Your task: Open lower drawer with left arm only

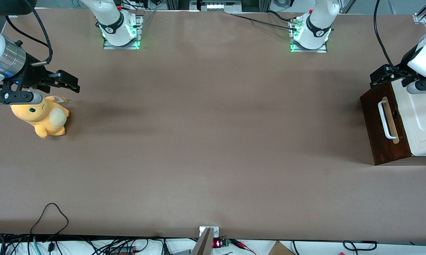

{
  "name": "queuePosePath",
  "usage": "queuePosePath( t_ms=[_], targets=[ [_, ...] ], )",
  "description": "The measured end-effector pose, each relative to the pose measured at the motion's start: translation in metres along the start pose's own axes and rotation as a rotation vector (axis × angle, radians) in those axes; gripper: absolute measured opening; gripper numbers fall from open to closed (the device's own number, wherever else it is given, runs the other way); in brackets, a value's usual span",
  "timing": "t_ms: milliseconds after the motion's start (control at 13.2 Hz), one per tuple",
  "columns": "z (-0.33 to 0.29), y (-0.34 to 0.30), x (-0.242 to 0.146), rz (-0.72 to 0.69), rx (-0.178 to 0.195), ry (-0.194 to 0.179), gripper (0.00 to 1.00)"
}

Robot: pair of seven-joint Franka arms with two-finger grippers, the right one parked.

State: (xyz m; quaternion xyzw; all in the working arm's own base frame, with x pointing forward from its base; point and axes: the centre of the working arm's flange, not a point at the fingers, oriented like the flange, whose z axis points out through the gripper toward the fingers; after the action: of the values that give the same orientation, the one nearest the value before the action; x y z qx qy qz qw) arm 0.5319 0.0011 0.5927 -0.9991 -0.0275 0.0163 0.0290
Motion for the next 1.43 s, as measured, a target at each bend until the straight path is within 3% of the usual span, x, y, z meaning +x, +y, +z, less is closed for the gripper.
queuePosePath(
  t_ms=[151, 226, 302, 604, 830, 1057, 1208, 1434],
  targets=[
    [0.003, 0.0, 0.002, 0.016, 0.002, -0.006, 1.0],
    [0.006, 0.0, 0.002, 0.023, 0.023, -0.012, 1.0],
    [0.011, 0.0, 0.004, 0.037, 0.079, -0.024, 1.0],
    [0.066, 0.043, 0.007, 0.056, 0.439, -0.076, 1.0],
    [0.138, 0.063, 0.0, 0.0, 0.652, -0.11, 1.0],
    [0.224, 0.068, -0.02, -0.048, 0.869, -0.114, 1.0],
    [0.277, 0.066, -0.038, -0.04, 0.993, -0.105, 1.0],
    [0.329, 0.061, -0.045, 0.051, 1.115, -0.094, 1.0]
  ],
)
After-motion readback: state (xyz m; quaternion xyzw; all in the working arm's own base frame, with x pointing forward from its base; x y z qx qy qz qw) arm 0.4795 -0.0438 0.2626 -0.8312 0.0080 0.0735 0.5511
